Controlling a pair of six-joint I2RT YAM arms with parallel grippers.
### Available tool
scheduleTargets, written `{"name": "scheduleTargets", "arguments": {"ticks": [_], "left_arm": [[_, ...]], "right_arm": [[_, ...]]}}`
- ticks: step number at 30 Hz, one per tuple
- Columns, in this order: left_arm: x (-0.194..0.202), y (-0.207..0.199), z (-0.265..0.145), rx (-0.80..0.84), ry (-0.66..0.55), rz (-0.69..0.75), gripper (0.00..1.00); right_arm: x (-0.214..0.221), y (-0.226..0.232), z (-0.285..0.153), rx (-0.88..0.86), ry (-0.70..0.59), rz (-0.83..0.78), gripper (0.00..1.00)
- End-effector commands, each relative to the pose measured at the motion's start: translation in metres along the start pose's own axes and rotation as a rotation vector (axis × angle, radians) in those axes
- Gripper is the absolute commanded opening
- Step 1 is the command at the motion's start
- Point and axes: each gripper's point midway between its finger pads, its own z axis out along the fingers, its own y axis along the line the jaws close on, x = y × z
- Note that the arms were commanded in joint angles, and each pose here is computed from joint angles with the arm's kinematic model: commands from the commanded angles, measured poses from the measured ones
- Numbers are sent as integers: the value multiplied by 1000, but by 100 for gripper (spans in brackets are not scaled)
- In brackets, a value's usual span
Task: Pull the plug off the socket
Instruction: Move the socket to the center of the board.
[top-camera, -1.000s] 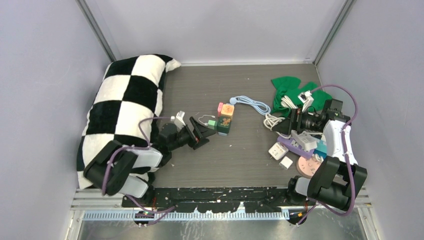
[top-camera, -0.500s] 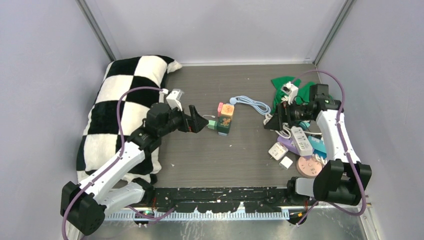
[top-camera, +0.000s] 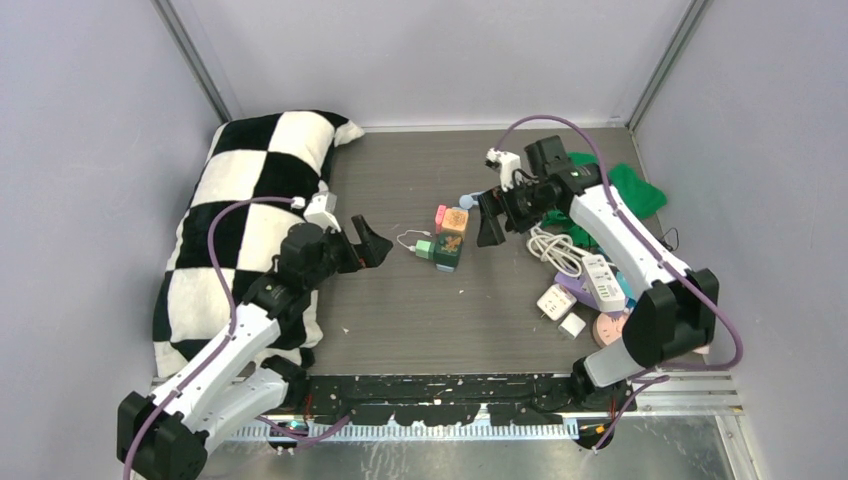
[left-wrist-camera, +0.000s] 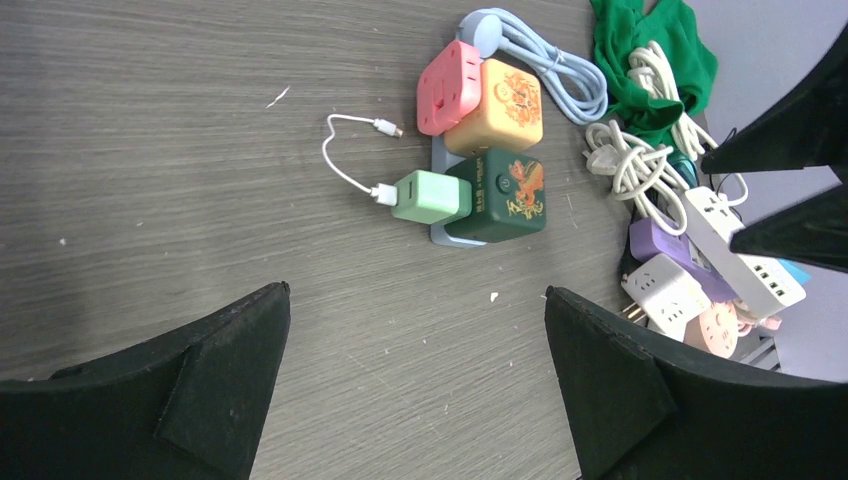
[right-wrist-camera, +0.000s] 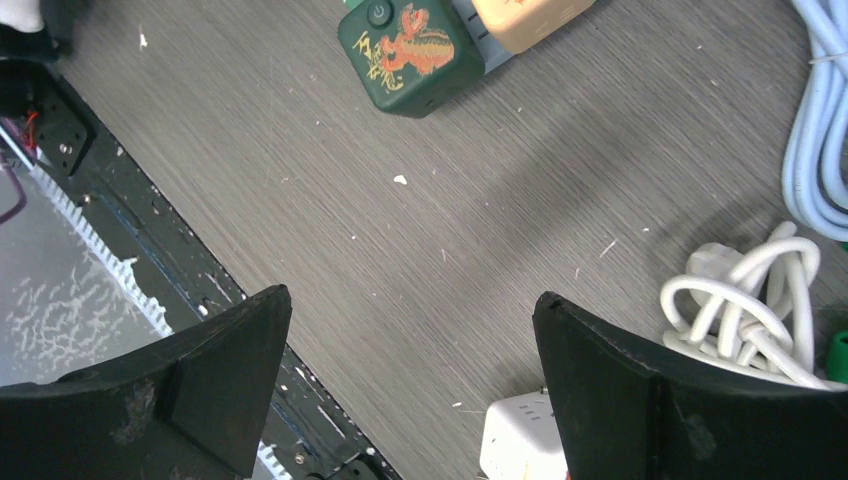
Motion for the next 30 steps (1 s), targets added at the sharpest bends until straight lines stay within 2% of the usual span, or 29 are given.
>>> {"name": "scheduleTargets", "arguments": {"ticks": [1,6,11,15,22,30], "left_arm": [[-18,-1,-11,-3,-99,-65,100],[-15,9,-21,-34,-131,-108,100],[-15,12,-23,-41,-159,-147,100],[-13,12,-18,-42,-148,-160,100],[-7,11,-11,-42,-112,-171,99],[-1,13,-3,-32,-109,-191,99]], "right_arm": [[-46,-13,14,141,-94,138,95],[-65,-6,40,136,-120,300,99],[-63,-11,67,343,-177,465,100],[-73,-4,82,339,-202,571,100],[-68,-27,102,488,-184,585,100],[-59,-4,125,401,-130,564,100]]}}
